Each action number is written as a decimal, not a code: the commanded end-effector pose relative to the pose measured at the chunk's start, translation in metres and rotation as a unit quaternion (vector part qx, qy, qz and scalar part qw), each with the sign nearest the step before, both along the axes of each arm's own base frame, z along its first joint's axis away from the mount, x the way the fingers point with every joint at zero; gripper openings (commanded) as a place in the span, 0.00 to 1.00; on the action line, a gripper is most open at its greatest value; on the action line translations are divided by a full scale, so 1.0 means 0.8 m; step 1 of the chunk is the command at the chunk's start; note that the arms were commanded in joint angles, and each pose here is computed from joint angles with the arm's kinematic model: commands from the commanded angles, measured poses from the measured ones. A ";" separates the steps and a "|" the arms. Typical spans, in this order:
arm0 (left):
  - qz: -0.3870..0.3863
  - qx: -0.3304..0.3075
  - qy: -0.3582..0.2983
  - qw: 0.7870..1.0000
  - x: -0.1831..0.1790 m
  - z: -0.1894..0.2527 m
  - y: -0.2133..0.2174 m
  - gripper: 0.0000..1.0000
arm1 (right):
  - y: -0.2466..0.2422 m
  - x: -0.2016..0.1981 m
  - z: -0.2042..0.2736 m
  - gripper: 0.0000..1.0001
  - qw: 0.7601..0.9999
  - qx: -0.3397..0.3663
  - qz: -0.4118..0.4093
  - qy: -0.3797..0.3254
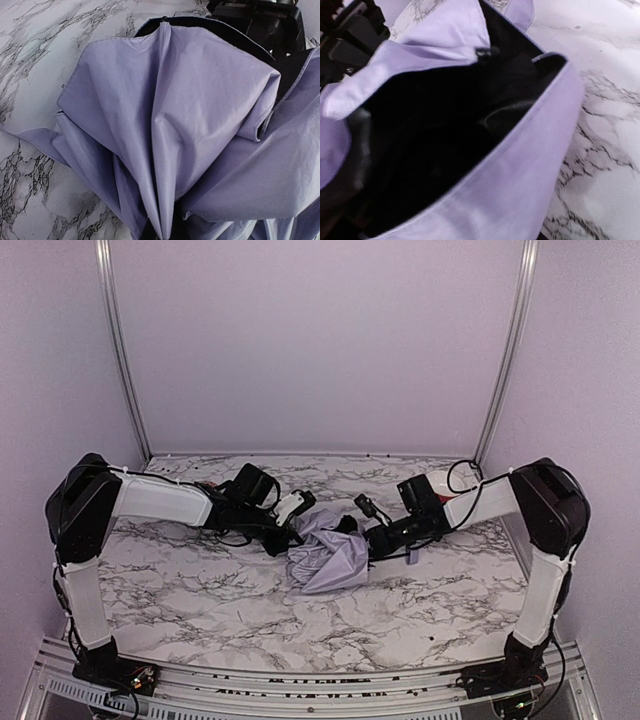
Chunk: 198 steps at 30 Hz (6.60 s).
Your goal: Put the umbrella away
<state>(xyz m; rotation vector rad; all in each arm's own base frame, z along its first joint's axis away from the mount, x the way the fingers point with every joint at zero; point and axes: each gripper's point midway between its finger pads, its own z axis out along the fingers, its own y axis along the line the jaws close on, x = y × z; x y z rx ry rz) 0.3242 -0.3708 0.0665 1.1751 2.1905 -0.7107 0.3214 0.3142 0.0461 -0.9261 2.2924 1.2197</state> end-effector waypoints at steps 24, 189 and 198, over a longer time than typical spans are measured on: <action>-0.066 0.093 0.040 0.993 -0.023 -0.087 0.036 0.00 | -0.047 -0.133 0.146 1.00 0.757 -0.088 0.192 -0.618; -0.303 0.177 0.094 0.932 -0.170 -0.126 -0.002 0.21 | -0.070 0.107 0.092 0.35 0.994 -0.007 -0.079 -0.069; -0.275 0.198 0.185 0.922 -0.175 -0.140 0.008 0.18 | -0.059 0.022 0.178 0.38 0.925 -0.053 -0.043 -0.373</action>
